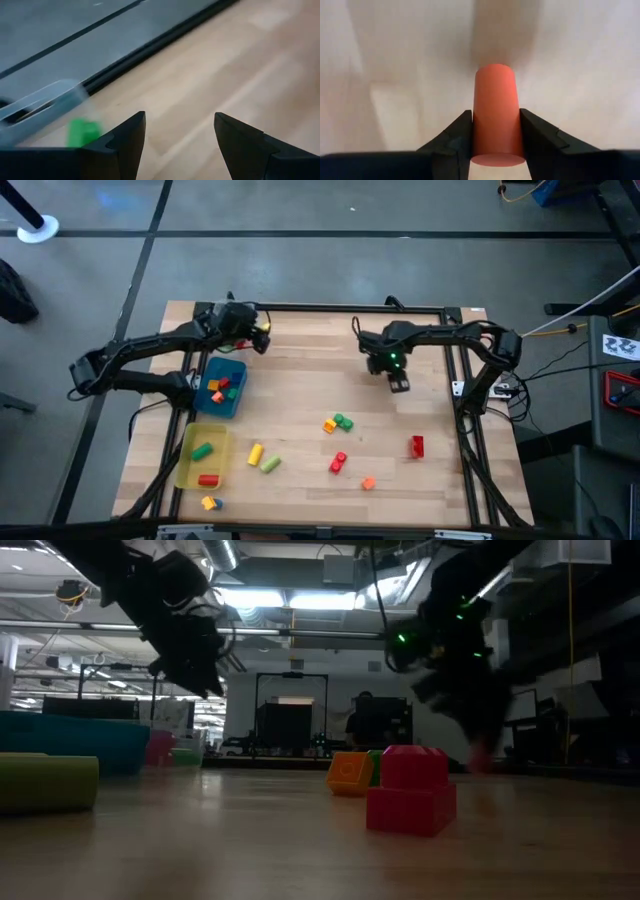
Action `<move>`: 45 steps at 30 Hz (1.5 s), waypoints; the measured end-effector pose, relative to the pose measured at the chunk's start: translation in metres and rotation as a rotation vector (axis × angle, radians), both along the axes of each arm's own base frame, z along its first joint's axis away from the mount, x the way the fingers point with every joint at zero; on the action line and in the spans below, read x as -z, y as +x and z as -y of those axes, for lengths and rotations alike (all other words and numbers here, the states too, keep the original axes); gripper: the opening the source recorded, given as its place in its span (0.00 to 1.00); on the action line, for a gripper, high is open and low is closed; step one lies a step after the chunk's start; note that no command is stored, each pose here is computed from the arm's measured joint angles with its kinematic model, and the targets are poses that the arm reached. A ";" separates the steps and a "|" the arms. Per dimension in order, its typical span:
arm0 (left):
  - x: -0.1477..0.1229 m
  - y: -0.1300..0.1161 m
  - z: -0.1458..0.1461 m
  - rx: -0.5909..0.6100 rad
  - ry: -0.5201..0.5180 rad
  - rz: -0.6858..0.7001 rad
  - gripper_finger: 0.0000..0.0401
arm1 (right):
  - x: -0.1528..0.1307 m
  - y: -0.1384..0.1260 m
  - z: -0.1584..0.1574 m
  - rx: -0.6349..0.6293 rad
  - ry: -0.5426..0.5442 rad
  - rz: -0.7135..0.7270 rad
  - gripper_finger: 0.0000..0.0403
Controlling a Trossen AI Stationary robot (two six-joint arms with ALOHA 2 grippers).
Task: Sort blocks by size
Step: Put the orange cylindrical block into the yellow bin
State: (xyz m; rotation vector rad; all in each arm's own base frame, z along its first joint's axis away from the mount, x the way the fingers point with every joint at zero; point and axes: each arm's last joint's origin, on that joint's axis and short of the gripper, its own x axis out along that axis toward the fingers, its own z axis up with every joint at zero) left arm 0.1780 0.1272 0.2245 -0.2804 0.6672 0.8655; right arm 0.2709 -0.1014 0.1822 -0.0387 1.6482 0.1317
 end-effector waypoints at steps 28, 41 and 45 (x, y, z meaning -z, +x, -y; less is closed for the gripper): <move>-0.007 0.077 0.068 0.653 0.073 0.335 0.55 | -0.056 0.093 -0.010 -0.235 -0.084 0.928 0.34; 0.029 0.109 0.078 0.691 0.004 0.342 0.55 | -0.054 0.102 -0.058 -0.350 -0.152 0.892 0.34; 0.031 0.110 0.084 0.703 -0.048 0.352 0.55 | -0.054 0.102 -0.064 -0.361 -0.227 0.871 0.34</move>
